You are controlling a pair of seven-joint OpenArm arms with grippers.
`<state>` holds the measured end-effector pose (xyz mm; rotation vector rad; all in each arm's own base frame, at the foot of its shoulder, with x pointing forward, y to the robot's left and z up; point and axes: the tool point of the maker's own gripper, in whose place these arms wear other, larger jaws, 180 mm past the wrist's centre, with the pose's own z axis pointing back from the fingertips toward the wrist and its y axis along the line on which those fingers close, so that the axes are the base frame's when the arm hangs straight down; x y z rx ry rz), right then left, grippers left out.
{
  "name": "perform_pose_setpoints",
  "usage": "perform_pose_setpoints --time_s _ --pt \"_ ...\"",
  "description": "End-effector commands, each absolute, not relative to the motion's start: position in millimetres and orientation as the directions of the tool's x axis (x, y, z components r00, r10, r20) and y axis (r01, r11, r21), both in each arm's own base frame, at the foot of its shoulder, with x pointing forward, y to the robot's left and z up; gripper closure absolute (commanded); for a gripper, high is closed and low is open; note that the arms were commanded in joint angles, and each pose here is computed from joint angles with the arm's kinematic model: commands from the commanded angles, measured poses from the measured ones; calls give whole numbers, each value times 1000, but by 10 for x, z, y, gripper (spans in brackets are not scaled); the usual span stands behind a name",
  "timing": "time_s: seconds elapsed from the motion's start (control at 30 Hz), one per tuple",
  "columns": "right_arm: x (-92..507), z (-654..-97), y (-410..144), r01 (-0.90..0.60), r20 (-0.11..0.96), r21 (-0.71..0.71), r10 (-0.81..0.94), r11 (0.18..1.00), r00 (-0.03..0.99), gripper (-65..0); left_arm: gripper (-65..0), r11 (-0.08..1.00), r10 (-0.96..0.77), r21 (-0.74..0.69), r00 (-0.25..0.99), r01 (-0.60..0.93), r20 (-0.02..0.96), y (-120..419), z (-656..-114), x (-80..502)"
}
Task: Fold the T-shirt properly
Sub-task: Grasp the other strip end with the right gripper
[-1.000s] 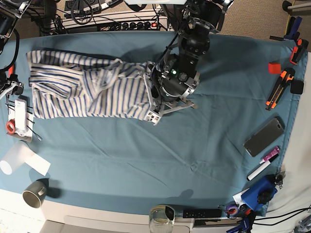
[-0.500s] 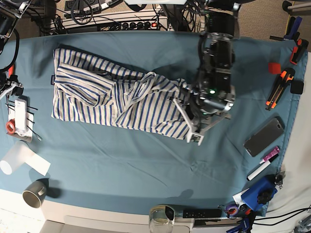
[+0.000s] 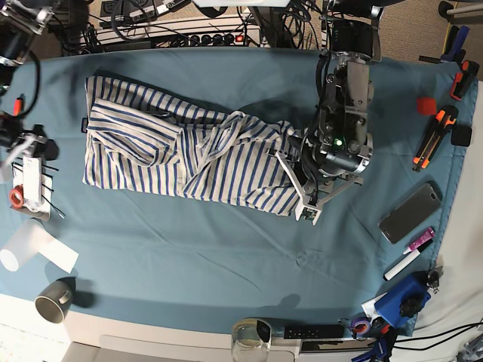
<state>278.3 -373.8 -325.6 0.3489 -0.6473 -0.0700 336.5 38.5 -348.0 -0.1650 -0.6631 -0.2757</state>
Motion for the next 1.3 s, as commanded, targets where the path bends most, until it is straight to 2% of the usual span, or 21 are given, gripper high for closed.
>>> perform_pose_setpoints --time_s 0.0,0.17,0.37,0.57,0.8,0.87,1.0,1.13,1.27 --pt "2885 -3107 -3707 -73 617 353 -173 933 768 -266 0 948 -181 -76 719 309 671 339 -3326 3463" --pt "2882 -3337 -3416 -74 589 425 -214 902 779 -266 0 945 -179 -88 723 316 667 317 -3344 3437" --pt "2769 -3630 -3386 -6 517 391 -214 920 828 -266 0 943 -184 -87 721 321 668 311 -3344 3437" --pt "2712 -3892 -3063 18 459 510 -289 860 840 -266 0 943 -185 -87 721 322 668 311 -3345 3436" --pt "2585 -4132 -2983 75 380 559 -336 826 862 -265 0 943 -184 -88 721 322 668 309 -3344 3436" --pt "2565 -4167 -2968 85 367 568 -344 819 865 -237 0 943 -184 -87 721 321 668 311 -3345 3436" --pt "2570 -4171 -2955 88 364 572 -348 816 864 -4 0 943 -184 -87 721 321 668 310 -3345 3436" --pt "2616 -4134 -2956 81 376 575 -350 814 858 0 0 938 -174 -111 723 329 669 269 -3338 3425" --pt "2894 -3868 -3001 33 448 598 -368 801 814 0 0 922 -148 -170 725 346 672 167 -3313 3400"
